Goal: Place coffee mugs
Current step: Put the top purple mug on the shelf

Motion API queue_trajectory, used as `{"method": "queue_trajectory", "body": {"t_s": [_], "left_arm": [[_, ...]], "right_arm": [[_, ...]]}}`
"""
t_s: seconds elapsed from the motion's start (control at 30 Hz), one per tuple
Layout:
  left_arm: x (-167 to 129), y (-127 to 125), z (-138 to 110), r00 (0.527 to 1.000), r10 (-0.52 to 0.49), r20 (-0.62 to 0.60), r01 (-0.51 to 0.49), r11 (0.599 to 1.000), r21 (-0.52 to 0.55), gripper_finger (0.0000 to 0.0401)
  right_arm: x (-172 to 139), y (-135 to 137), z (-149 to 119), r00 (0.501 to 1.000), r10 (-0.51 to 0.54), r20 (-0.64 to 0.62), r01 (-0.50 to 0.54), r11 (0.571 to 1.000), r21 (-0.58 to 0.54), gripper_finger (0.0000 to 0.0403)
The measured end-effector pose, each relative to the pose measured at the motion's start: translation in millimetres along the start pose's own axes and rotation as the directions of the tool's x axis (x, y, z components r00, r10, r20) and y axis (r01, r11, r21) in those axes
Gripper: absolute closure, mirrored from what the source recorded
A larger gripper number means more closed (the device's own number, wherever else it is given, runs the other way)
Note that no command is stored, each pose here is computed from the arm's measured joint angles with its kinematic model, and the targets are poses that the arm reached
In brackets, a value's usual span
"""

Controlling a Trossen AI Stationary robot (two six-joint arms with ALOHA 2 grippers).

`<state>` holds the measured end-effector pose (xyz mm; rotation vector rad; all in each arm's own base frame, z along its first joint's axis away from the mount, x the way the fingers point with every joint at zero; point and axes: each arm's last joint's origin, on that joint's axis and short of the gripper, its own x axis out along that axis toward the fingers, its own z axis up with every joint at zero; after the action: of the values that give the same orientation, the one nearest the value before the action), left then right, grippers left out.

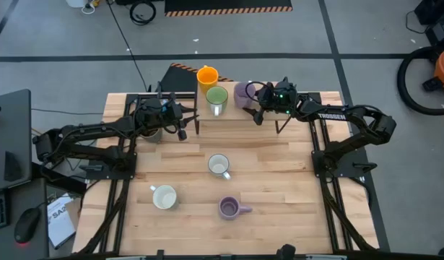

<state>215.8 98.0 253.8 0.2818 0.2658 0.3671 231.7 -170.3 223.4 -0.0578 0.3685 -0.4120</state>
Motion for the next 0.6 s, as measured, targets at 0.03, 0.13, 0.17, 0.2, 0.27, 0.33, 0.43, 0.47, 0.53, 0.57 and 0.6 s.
{"method": "queue_trajectory", "body": {"t_s": [0.03,0.13,0.17,0.2,0.27,0.33,0.43,0.47,0.53,0.57,0.6], "left_arm": [[0,0,0,1.0,0.0,0.0,0.0,1.0,0.002,0.0291],[0,0,0,1.0,0.0,0.0,0.0,1.0,0.013,0.0291],[0,0,0,1.0,0.0,0.001,0.0,1.0,0.014,0.0291],[0,0,0,1.0,0.001,0.0,-0.001,1.0,0.014,0.0291],[0,0,0,1.0,0.0,0.0,0.0,1.0,0.014,0.0291],[0,0,0,1.0,0.0,0.0,0.0,1.0,0.014,0.0291],[0,0,-1,1.0,-0.002,-0.006,0.002,1.0,0.014,0.0291],[0,0,-1,1.0,-0.003,-0.009,0.003,1.0,0.014,0.0291],[0,-1,-2,1.0,-0.007,-0.019,0.007,1.0,0.011,0.0291],[0,-1,-2,1.0,-0.009,-0.026,0.01,1.0,0.01,0.0291],[0,-1,-3,0.999,-0.011,-0.032,0.012,1.0,0.01,0.0291]], "right_arm": [[0,0,0,1.0,0.007,0.005,-0.007,1.0,-0.002,0.0027],[0,-1,3,1.0,0.022,0.017,-0.022,1.0,-0.005,0.0028],[0,-2,5,1.0,0.021,0.023,-0.02,1.0,-0.011,0.0028],[0,-2,7,0.999,0.02,0.031,-0.02,1.0,-0.023,0.0029],[3,-4,11,0.999,0.024,0.042,-0.023,0.999,-0.033,0.0029],[7,-5,11,0.999,0.035,0.039,-0.034,0.999,-0.033,0.0029],[14,-7,8,0.999,0.042,0.008,-0.042,0.999,-0.035,0.0029],[15,-7,7,0.999,0.041,-0.005,-0.041,0.998,-0.039,0.0029],[16,-7,6,0.999,0.044,-0.018,-0.045,0.998,-0.043,0.0028],[16,-7,6,0.999,0.044,-0.019,-0.044,0.998,-0.042,0.0028],[17,-7,5,0.999,0.044,-0.022,-0.045,0.998,-0.042,0.0028]]}}
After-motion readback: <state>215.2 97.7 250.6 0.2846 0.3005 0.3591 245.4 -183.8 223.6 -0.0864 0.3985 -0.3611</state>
